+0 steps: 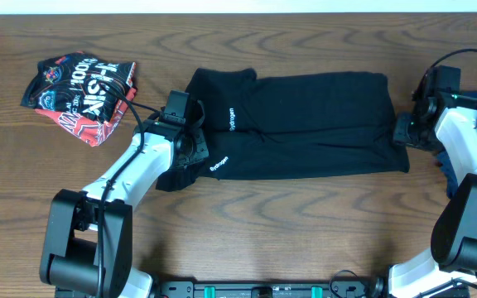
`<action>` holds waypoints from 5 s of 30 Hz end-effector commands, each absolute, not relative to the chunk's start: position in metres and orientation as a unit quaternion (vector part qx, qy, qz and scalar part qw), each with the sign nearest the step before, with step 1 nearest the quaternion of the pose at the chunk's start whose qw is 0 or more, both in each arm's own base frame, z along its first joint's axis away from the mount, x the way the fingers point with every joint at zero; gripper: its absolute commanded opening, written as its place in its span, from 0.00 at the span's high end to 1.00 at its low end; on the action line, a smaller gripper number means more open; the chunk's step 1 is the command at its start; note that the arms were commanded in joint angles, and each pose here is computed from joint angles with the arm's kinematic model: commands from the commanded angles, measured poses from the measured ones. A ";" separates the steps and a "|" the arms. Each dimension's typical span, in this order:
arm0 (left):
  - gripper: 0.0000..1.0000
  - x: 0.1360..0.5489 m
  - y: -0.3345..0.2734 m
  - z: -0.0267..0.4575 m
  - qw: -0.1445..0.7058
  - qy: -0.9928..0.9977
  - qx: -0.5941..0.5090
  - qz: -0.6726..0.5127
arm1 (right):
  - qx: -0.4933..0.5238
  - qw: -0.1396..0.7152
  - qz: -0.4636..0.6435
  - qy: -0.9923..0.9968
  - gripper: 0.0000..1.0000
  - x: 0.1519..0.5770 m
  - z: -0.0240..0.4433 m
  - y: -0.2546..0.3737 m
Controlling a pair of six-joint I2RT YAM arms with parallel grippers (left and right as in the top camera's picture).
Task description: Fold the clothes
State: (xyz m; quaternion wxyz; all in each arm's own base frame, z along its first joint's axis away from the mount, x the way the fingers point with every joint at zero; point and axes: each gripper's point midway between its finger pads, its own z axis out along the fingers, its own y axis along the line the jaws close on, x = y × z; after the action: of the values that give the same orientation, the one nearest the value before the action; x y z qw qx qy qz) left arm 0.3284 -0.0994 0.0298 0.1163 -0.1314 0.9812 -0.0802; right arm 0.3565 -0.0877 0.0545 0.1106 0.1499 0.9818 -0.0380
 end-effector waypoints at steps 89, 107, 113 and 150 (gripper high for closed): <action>0.79 0.242 -0.061 -0.004 -0.049 0.995 -0.077 0.029 | 0.115 0.113 0.013 0.987 0.90 0.391 0.053 -0.077; 0.79 0.234 -0.050 -0.002 -0.059 0.994 -0.074 0.062 | 0.134 -0.099 -0.058 0.984 0.99 0.308 -0.032 -0.094; 0.79 0.229 -0.039 0.001 -0.066 0.991 -0.071 0.093 | 0.151 -0.173 -0.055 0.972 0.99 0.272 -0.022 -0.088; 0.40 0.505 -0.079 0.113 0.329 0.932 -0.036 -0.149 | 0.139 0.131 0.034 0.981 0.29 0.355 0.140 -0.062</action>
State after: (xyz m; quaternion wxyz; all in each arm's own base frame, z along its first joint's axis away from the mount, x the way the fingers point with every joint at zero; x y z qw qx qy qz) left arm 0.4861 -0.0632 0.1271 0.3337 -0.0666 0.9330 -0.1170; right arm 0.3539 -0.0683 0.1409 0.1318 0.1516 0.9793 0.0231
